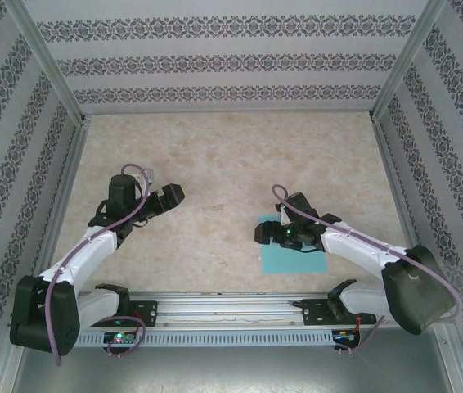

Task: Fold a paper plane with a square sheet of paper (fold left side to right side)
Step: Move the square sheet of paper to the center of the table.

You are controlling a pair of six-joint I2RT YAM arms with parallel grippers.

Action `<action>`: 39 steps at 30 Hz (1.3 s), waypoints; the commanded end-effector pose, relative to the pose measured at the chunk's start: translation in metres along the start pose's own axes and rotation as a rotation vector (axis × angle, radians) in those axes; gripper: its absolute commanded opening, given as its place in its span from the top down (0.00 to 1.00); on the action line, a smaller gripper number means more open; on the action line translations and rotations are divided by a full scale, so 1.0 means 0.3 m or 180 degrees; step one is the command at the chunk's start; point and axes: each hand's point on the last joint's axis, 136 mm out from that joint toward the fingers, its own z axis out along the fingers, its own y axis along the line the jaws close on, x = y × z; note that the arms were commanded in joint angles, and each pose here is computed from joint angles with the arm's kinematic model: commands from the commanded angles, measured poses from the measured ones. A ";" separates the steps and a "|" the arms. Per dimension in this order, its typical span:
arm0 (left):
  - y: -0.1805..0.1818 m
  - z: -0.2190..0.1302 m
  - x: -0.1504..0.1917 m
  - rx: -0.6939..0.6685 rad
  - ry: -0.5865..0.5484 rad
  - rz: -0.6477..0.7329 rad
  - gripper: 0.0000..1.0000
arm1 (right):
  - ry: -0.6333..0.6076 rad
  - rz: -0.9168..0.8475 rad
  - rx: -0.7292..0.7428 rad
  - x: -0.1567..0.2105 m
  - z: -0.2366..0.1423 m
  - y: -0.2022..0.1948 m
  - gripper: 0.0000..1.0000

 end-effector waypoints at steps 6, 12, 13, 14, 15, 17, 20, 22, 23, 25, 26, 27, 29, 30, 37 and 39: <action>-0.005 0.000 -0.005 -0.0006 -0.0057 -0.0061 0.06 | -0.0047 0.0029 -0.0070 -0.021 0.077 0.032 0.16; -0.004 -0.004 -0.019 -0.0068 -0.0086 -0.0042 0.06 | -0.0168 0.0004 -0.0201 -0.079 0.127 0.124 0.16; -0.002 -0.004 -0.019 -0.0077 -0.0086 -0.0049 0.06 | -0.0194 -0.0008 -0.0230 -0.096 0.139 0.147 0.16; -0.002 -0.004 -0.021 -0.0082 -0.0093 -0.0045 0.06 | -0.0207 -0.0009 -0.0240 -0.109 0.151 0.163 0.16; 0.000 -0.004 -0.023 -0.0096 -0.0097 -0.0048 0.06 | -0.0234 0.0001 -0.0258 -0.130 0.164 0.184 0.16; 0.005 -0.003 -0.024 -0.0123 -0.0096 -0.0055 0.06 | -0.0266 0.0062 -0.0290 -0.165 0.196 0.216 0.17; 0.006 -0.002 -0.023 -0.0142 -0.0075 -0.0050 0.07 | -0.0314 0.0043 -0.0376 -0.222 0.244 0.280 0.17; 0.008 -0.001 -0.021 -0.0148 -0.0061 -0.0041 0.06 | -0.0300 -0.0071 -0.0386 -0.252 0.273 0.317 0.17; 0.009 -0.001 -0.021 -0.0154 -0.0062 -0.0037 0.06 | -0.0290 -0.0119 -0.0393 -0.267 0.287 0.334 0.17; 0.013 0.001 -0.018 -0.0167 -0.0050 -0.0038 0.06 | -0.0231 -0.0191 -0.0446 -0.291 0.318 0.371 0.18; 0.013 0.001 -0.018 -0.0166 -0.0048 -0.0033 0.06 | -0.0188 -0.0218 -0.0473 -0.294 0.336 0.385 0.18; 0.013 0.001 -0.017 -0.0169 -0.0045 -0.0030 0.06 | -0.0141 -0.0232 -0.0493 -0.299 0.356 0.395 0.18; 0.015 0.003 -0.016 -0.0172 -0.0033 -0.0030 0.06 | -0.0065 -0.0274 -0.0520 -0.303 0.383 0.413 0.19; 0.016 0.004 -0.014 -0.0175 -0.0027 -0.0033 0.06 | -0.0032 -0.0287 -0.0525 -0.305 0.395 0.417 0.20; 0.016 0.011 -0.014 -0.0161 -0.0009 -0.0057 0.07 | -0.0051 -0.0385 -0.0612 -0.327 0.375 0.468 0.20; 0.015 0.016 -0.016 -0.0153 0.0005 -0.0063 0.07 | -0.0113 -0.0433 -0.0654 -0.345 0.344 0.493 0.20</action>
